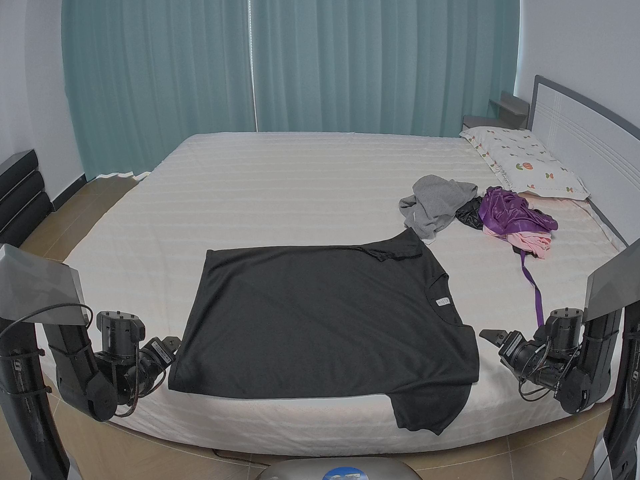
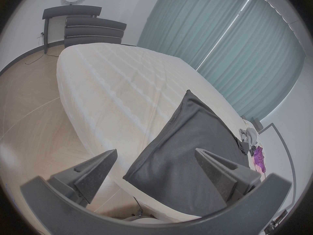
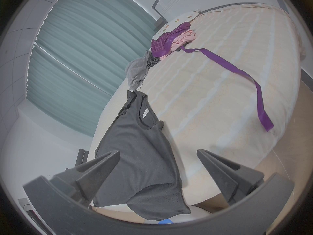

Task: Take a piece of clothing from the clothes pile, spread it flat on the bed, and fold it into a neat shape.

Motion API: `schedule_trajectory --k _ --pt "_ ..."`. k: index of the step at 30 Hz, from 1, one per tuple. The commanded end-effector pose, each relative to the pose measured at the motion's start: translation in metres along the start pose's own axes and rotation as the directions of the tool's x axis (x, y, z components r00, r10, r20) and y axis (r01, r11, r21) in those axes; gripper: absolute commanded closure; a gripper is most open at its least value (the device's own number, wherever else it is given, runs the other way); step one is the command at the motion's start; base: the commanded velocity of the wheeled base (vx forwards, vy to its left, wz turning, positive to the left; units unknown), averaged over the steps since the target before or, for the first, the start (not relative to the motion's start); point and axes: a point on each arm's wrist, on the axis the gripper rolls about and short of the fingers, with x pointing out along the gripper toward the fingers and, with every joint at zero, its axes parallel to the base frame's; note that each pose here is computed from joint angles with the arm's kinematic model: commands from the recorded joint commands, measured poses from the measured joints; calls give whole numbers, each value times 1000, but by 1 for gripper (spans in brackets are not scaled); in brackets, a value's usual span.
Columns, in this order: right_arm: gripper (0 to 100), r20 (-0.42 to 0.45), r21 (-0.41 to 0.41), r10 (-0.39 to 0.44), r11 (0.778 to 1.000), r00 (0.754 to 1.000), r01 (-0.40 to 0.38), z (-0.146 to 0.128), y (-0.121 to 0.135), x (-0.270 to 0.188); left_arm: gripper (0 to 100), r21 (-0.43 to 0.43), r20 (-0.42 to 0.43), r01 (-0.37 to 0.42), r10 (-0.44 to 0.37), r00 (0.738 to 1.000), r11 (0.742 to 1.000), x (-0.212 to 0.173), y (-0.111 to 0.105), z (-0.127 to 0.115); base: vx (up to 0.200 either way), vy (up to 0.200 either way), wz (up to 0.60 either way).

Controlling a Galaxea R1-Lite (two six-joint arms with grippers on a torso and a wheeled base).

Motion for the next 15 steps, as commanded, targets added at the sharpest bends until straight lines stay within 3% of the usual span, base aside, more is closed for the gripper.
schedule_trajectory --k 1,14,15 --pt "0 4 -3 9 1000 1000 -9 0 1 1 0 -2 2 0 0 1000 1000 0 0 0 0 0 0" --pt "0 1 -5 11 1000 1000 -11 -1 1 1 0 -11 21 5 -5 1000 1000 -1 -2 3 0 0 0" --pt "0 2 -5 12 1000 1000 -12 -1 2 1 0 -8 16 4 -4 1000 1000 -1 -2 2 200 0 0"
